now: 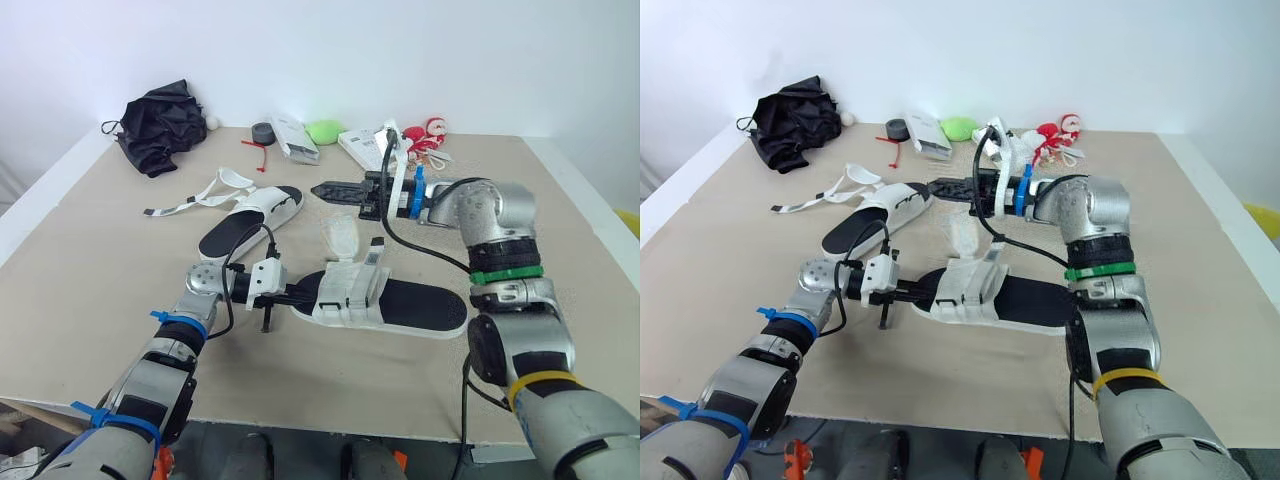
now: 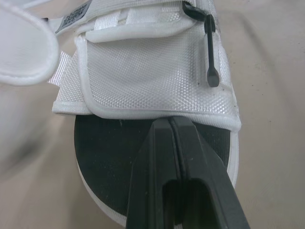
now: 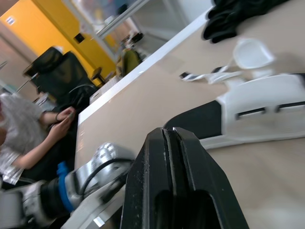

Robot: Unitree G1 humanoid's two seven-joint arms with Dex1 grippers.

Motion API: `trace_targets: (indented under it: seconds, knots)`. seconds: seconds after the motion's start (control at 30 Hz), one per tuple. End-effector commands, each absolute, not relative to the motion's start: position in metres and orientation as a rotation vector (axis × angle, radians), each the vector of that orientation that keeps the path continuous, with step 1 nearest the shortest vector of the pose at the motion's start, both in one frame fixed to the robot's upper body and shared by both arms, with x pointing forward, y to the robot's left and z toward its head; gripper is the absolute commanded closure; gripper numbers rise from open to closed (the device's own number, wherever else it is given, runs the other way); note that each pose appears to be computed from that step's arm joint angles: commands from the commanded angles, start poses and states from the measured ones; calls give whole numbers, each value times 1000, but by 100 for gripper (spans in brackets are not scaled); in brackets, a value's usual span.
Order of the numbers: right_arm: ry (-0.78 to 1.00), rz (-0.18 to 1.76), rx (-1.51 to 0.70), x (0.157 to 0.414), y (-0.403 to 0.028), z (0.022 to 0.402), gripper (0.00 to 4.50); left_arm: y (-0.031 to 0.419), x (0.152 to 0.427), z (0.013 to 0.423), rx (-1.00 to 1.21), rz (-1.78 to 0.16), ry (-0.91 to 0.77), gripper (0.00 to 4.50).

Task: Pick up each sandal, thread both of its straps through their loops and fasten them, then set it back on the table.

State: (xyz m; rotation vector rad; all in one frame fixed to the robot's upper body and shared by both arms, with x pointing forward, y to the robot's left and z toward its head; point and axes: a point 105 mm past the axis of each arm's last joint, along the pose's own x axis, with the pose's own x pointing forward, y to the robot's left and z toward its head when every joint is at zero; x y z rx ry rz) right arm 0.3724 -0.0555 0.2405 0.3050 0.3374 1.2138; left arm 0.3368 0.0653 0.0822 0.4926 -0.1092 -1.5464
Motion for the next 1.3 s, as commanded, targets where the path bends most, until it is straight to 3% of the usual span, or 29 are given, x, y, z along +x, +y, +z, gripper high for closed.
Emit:
trace_targets:
  seconds: [0.03,0.13,0.2,0.23,0.3,0.53,0.8,1.3]
  knots:
    - [308,1222,260,362,-60,248,433,86,312,18,457,-1589,214,450]
    - [328,1175,203,364,-67,242,433,85,312,18,457,-1592,215,450]
    - [266,1083,187,378,-79,248,433,85,312,18,458,-1594,216,450]
    - [236,1036,182,385,-85,252,411,85,312,18,458,-1595,216,450]
    - [215,1001,187,391,-94,258,350,84,312,17,459,-1596,216,450]
    - [286,1103,112,365,-101,255,7,84,312,18,457,-1592,215,450]
    - [445,1095,129,352,-119,222,7,86,312,16,457,-1588,222,450]
    - [568,1047,127,371,-112,175,7,88,312,17,463,-1585,221,450]
